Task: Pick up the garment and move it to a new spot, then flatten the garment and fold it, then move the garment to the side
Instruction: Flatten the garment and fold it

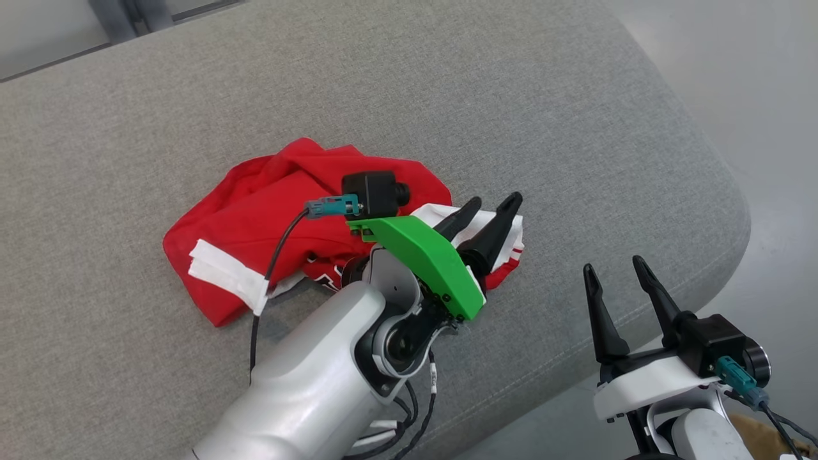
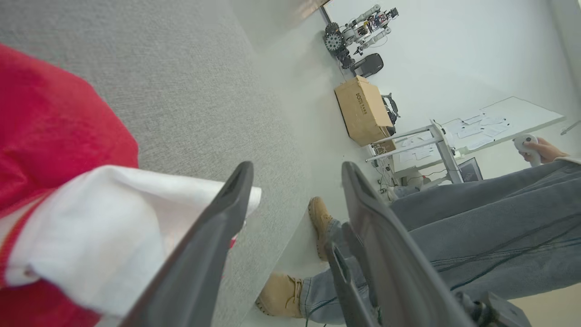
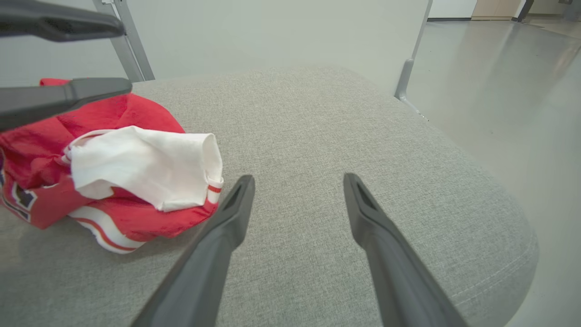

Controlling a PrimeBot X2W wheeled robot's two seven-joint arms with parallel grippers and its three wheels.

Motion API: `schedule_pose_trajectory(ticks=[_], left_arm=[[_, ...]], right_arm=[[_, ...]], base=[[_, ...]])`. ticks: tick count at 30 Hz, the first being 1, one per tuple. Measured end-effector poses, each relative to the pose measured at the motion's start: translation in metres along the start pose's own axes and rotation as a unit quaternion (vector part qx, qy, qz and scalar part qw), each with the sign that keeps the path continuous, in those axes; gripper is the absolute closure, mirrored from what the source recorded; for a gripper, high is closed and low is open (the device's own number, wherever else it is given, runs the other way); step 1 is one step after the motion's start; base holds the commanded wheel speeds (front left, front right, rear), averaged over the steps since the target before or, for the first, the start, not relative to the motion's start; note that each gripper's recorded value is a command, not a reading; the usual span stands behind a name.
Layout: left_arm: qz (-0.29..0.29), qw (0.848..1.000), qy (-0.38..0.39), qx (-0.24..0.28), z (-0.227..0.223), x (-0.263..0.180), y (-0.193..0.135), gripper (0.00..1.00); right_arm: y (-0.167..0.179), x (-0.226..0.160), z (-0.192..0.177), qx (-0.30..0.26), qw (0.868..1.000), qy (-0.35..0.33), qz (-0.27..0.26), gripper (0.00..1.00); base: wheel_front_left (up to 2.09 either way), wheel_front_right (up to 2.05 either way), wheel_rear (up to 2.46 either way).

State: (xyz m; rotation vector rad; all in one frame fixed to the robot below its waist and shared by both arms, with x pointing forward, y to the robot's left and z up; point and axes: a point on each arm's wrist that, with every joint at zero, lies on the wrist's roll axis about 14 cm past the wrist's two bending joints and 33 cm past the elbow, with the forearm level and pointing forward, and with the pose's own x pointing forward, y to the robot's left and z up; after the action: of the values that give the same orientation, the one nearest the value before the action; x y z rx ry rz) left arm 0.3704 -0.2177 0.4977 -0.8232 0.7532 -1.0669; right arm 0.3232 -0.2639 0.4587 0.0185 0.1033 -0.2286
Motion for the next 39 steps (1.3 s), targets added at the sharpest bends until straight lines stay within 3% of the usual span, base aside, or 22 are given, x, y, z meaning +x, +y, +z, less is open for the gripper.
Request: schedule_pose_trajectory(ticks=[4,8,11,17,23,33,36,39], left_arm=[[-0.016,0.999,-0.038,0.036,0.013,-0.005,-0.015,0.00],[0.017,0.989,-0.105,0.100,0.043,-0.028,0.003,0.00],[0.076,0.967,-0.163,0.183,0.064,-0.067,0.033,0.00],[0.169,0.933,-0.208,0.240,0.077,-0.132,0.071,0.00],[0.240,0.887,-0.236,0.316,0.087,-0.185,0.092,0.00],[0.328,0.842,-0.297,0.308,0.083,-0.262,0.110,0.00],[0.331,0.838,-0.302,0.312,0.082,-0.273,0.112,0.00],[0.320,0.845,-0.295,0.311,0.078,-0.272,0.116,0.00]], right_arm=[[-0.003,-0.002,0.004,-0.003,1.000,-0.006,-0.004,0.00],[-0.008,-0.008,0.005,-0.005,1.000,-0.009,-0.010,0.00],[-0.008,-0.012,0.010,-0.009,1.000,-0.019,-0.009,0.00],[-0.001,-0.013,0.014,-0.016,0.999,-0.029,0.005,0.00],[0.018,-0.007,0.016,-0.016,0.999,-0.035,0.038,0.00],[0.039,-0.010,0.017,-0.011,0.997,-0.040,0.072,0.00],[0.046,-0.007,0.018,-0.012,0.996,-0.042,0.083,0.00],[0.055,-0.004,0.018,-0.013,0.994,-0.042,0.096,0.00]], base=[[0.00,0.00,0.00],[0.00,0.00,0.00],[0.00,0.00,0.00],[0.00,0.00,0.00],[0.00,0.00,0.00],[0.00,0.00,0.00],[0.00,0.00,0.00],[0.00,0.00,0.00]])
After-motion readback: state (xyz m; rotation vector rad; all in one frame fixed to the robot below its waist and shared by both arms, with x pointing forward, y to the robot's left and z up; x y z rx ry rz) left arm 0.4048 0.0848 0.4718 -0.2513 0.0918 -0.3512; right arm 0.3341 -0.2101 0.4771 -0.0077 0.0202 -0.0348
